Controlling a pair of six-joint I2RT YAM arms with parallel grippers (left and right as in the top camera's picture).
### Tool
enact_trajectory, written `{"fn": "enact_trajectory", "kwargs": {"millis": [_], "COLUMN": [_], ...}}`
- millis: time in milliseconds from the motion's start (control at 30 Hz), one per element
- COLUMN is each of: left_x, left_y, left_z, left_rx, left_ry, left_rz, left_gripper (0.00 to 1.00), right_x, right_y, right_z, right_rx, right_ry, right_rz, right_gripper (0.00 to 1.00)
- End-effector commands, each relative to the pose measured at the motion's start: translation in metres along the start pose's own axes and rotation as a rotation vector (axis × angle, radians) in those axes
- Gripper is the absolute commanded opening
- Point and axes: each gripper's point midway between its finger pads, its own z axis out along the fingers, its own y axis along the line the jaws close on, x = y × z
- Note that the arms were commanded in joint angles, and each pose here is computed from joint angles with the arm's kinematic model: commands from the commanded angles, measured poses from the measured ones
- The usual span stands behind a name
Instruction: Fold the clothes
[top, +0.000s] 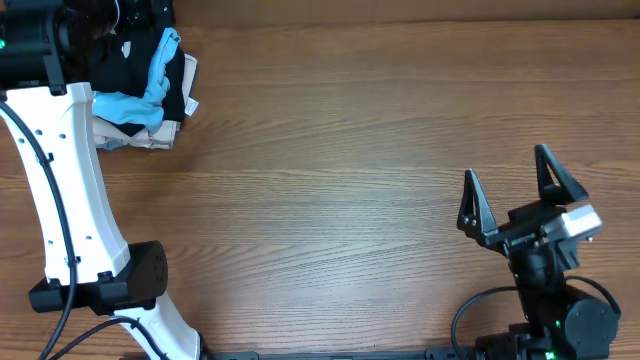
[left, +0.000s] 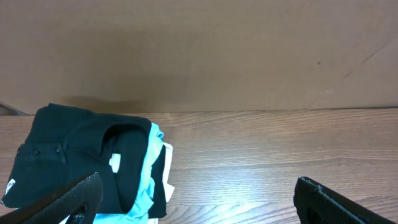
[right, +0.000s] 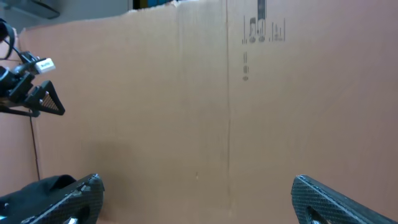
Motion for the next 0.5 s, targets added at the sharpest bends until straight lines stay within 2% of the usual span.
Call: {"fn": "enact_trajectory", "kwargs": {"millis": [0, 467], "left_x": [0.001, 0.001], "left_y": [-0.001, -0.001], "left_z": [0.001, 0.001], "left_rx": [0.01, 0.01], "left_ry": [0.003, 0.003], "left_rz": [-0.011, -0.011], "left_gripper": [1.0, 1.0], "right_x": [-0.003, 0.013], "right_y": [0.0, 0.002], "right_z": [-0.007, -0.022], "right_rx": [0.007, -0.001], "right_ry": [-0.028, -0.103], "right_rz": [-0.003, -0.011], "right_gripper": [1.0, 1.0]}}
